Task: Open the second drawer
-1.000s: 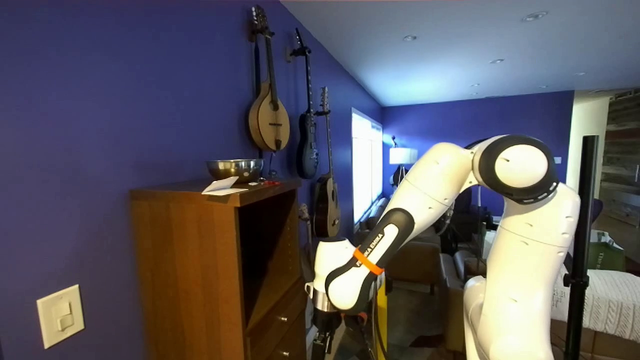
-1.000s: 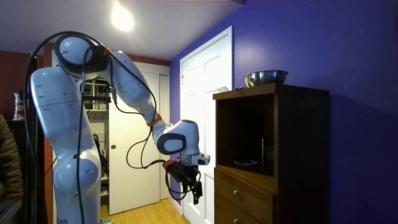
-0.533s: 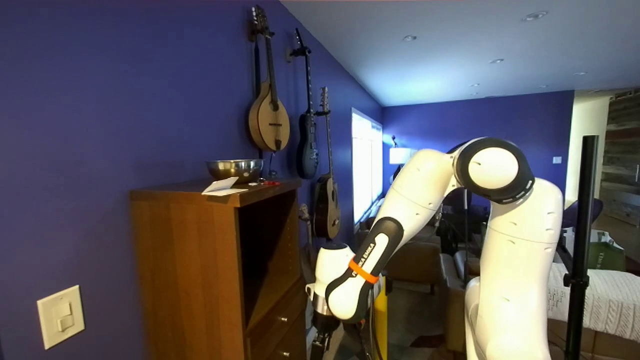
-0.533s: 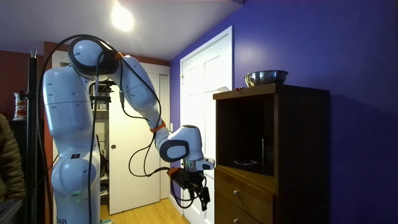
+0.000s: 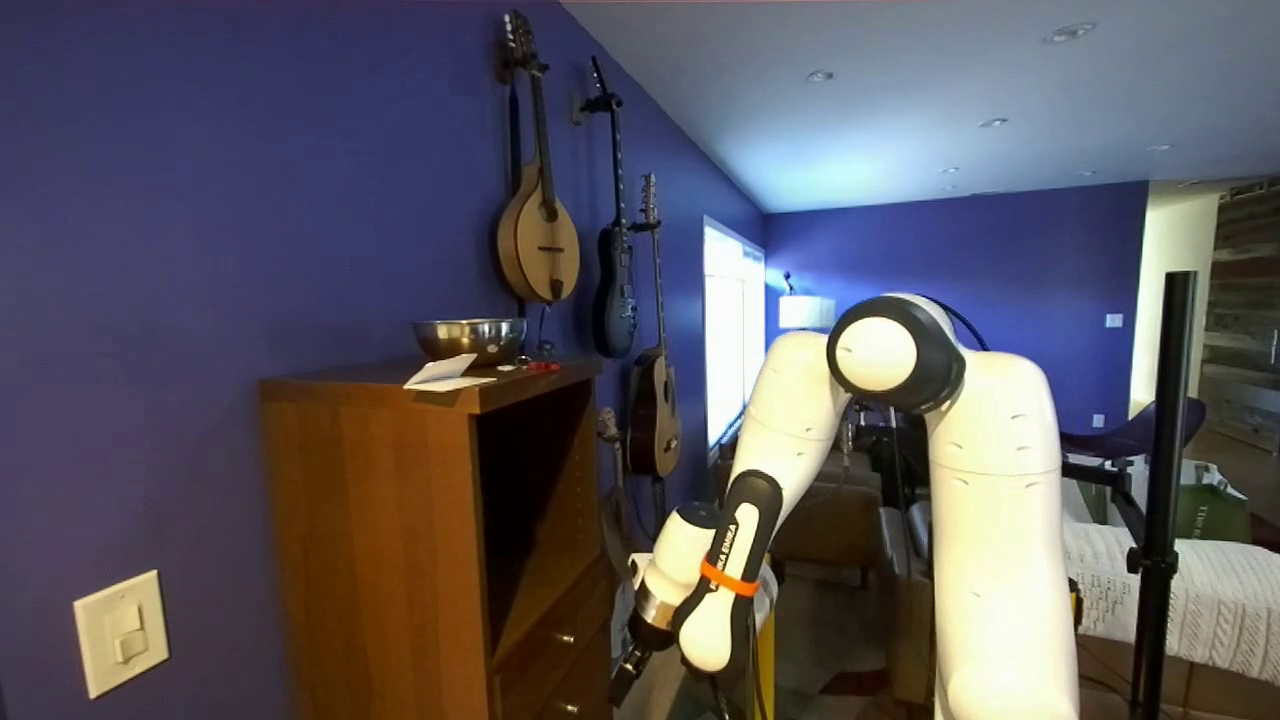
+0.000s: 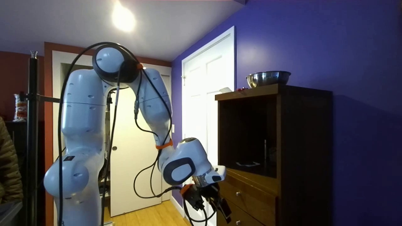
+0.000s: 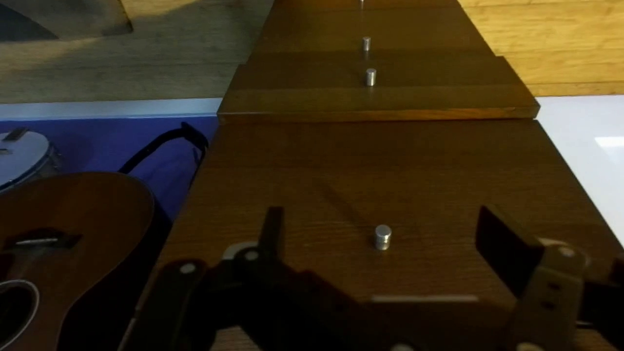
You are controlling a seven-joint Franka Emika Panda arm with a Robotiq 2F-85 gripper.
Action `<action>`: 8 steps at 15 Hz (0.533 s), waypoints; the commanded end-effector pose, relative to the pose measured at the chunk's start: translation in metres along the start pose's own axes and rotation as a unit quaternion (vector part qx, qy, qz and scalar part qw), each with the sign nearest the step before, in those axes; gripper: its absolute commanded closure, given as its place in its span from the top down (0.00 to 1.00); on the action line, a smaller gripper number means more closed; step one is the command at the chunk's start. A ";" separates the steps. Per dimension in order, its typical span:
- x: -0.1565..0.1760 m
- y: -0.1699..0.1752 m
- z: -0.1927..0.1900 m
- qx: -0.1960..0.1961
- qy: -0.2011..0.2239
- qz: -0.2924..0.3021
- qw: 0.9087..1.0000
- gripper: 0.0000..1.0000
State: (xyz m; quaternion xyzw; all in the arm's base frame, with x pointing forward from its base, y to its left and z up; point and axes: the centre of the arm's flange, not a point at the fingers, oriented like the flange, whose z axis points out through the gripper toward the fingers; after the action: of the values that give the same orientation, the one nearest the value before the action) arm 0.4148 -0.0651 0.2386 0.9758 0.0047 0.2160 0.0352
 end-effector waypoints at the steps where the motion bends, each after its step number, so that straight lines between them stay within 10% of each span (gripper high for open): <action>1: -0.005 0.001 0.004 0.022 0.045 0.003 0.999 1.00; 8: -0.018 0.014 0.030 0.048 0.034 -0.043 0.997 1.00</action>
State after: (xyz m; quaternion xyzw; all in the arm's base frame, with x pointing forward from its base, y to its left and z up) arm 0.4120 -0.0560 0.2168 0.9673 0.0410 0.2501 0.0114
